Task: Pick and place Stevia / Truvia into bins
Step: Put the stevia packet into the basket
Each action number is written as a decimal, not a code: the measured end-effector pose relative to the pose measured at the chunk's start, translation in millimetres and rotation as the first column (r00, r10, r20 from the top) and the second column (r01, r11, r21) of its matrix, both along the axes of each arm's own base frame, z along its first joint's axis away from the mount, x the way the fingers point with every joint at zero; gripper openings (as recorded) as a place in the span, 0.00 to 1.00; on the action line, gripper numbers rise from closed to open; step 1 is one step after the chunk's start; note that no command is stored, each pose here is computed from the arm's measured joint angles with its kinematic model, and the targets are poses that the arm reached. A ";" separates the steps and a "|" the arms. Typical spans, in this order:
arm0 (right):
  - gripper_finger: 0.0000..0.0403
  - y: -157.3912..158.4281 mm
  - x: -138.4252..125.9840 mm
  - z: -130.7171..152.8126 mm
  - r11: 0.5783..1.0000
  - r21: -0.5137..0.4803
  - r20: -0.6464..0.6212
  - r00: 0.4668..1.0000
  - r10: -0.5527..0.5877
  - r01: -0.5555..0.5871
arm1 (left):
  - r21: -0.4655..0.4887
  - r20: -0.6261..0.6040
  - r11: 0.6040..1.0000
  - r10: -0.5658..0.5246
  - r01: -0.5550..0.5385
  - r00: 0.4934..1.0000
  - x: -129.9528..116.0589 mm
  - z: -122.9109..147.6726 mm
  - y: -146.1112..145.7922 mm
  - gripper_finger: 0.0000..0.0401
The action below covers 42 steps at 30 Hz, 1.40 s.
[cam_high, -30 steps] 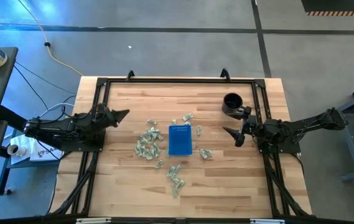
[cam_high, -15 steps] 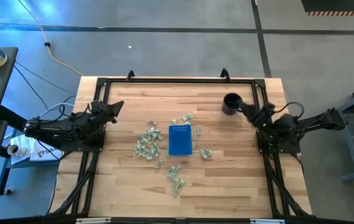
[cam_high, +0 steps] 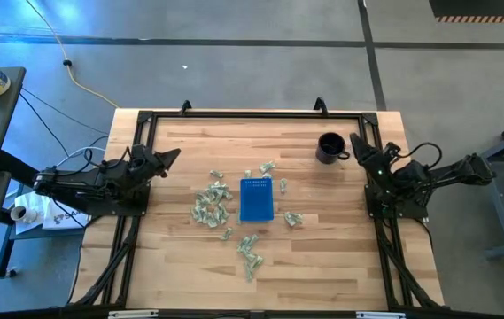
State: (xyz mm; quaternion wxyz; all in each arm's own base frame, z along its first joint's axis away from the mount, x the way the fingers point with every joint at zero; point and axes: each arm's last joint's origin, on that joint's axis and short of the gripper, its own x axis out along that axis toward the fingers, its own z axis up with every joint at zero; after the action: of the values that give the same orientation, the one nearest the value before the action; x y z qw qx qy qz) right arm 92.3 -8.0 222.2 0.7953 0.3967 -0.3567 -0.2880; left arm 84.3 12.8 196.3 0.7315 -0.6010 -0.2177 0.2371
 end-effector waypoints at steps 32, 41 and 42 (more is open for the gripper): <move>0.73 87.2 127.0 -36.8 0.698 0.505 -0.833 -0.500 0.239 -0.508 | 0.126 -0.169 0.989 -0.060 0.082 0.984 1.3 -6.9 -1.7 0.12; 0.73 76.2 166.2 -73.3 0.613 0.559 -0.812 -0.519 0.268 -0.558 | 0.120 -0.215 0.989 -0.060 0.088 0.975 1.1 -11.7 -1.7 0.12; 0.73 73.6 168.9 -77.5 0.609 0.568 -0.805 -0.527 0.272 -0.553 | 0.118 -0.221 0.989 -0.060 0.088 0.973 1.0 -12.4 -1.7 0.12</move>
State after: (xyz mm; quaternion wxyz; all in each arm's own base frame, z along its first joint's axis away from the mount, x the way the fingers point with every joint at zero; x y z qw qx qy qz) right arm 261.2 65.6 144.8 0.8118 0.0514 0.5783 -0.0619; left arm 85.3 11.1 183.9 0.7960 -0.5315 -0.1286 0.2593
